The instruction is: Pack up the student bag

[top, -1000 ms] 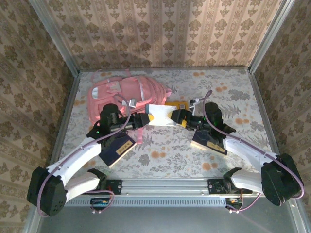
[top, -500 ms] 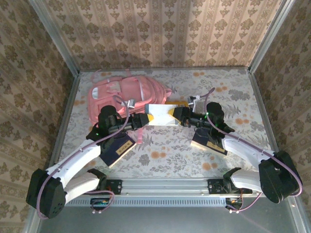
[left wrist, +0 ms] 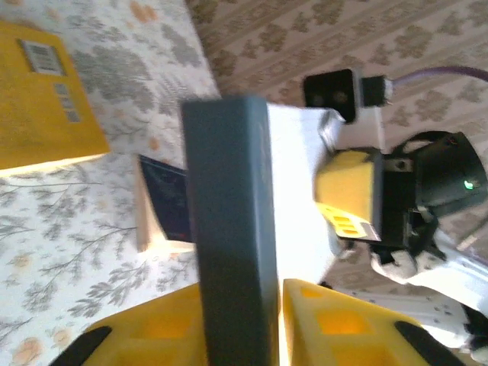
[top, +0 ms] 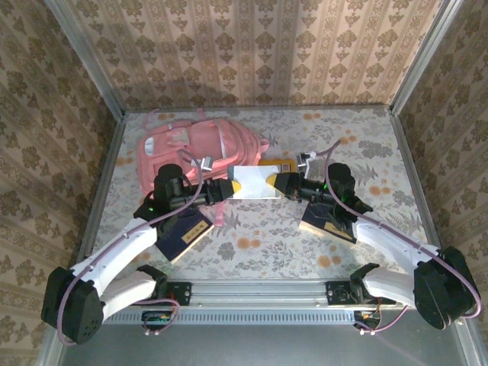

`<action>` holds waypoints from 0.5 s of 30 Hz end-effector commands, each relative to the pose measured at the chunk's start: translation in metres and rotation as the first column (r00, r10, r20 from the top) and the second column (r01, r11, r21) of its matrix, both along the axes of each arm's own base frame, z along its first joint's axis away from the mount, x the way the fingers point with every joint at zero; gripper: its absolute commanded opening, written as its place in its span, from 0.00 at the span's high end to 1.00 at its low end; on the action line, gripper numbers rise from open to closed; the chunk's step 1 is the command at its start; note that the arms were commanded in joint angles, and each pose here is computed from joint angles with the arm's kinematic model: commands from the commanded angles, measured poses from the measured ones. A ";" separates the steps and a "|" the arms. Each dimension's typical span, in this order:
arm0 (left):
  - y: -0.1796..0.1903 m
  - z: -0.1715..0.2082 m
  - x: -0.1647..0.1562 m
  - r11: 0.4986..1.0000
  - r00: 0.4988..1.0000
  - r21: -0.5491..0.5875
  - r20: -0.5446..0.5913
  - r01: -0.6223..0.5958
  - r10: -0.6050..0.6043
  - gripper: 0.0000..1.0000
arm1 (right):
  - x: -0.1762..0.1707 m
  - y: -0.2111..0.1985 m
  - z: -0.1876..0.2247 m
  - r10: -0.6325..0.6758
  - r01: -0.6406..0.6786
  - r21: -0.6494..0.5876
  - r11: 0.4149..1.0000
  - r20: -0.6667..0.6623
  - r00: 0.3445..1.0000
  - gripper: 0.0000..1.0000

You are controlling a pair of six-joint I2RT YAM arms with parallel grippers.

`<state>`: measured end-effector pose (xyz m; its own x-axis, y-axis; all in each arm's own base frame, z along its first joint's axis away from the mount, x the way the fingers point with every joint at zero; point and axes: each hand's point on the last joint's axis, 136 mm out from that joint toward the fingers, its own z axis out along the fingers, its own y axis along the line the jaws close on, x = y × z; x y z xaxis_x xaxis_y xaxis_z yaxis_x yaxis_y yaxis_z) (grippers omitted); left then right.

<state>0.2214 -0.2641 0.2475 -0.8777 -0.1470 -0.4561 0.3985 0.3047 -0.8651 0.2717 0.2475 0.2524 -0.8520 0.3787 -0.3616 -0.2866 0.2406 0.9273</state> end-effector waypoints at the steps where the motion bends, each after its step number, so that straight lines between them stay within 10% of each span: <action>1: 0.016 -0.009 0.020 0.985 0.997 0.160 0.044 -0.069 0.063 0.54 | 0.003 -0.018 0.005 -0.091 0.095 -0.067 0.993 0.063 0.994 1.00; 15: 0.076 -0.022 0.177 0.839 0.928 0.431 -0.011 -0.333 0.374 0.44 | 0.002 -0.070 -0.051 -0.288 0.287 -0.372 0.882 0.056 0.956 1.00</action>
<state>0.3791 -0.2038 0.2343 -0.8433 -0.2659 -0.4671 0.1692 0.6935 -0.7003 0.2709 0.1855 0.2065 -0.7456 0.4496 -0.4919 -0.1575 0.5984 0.7856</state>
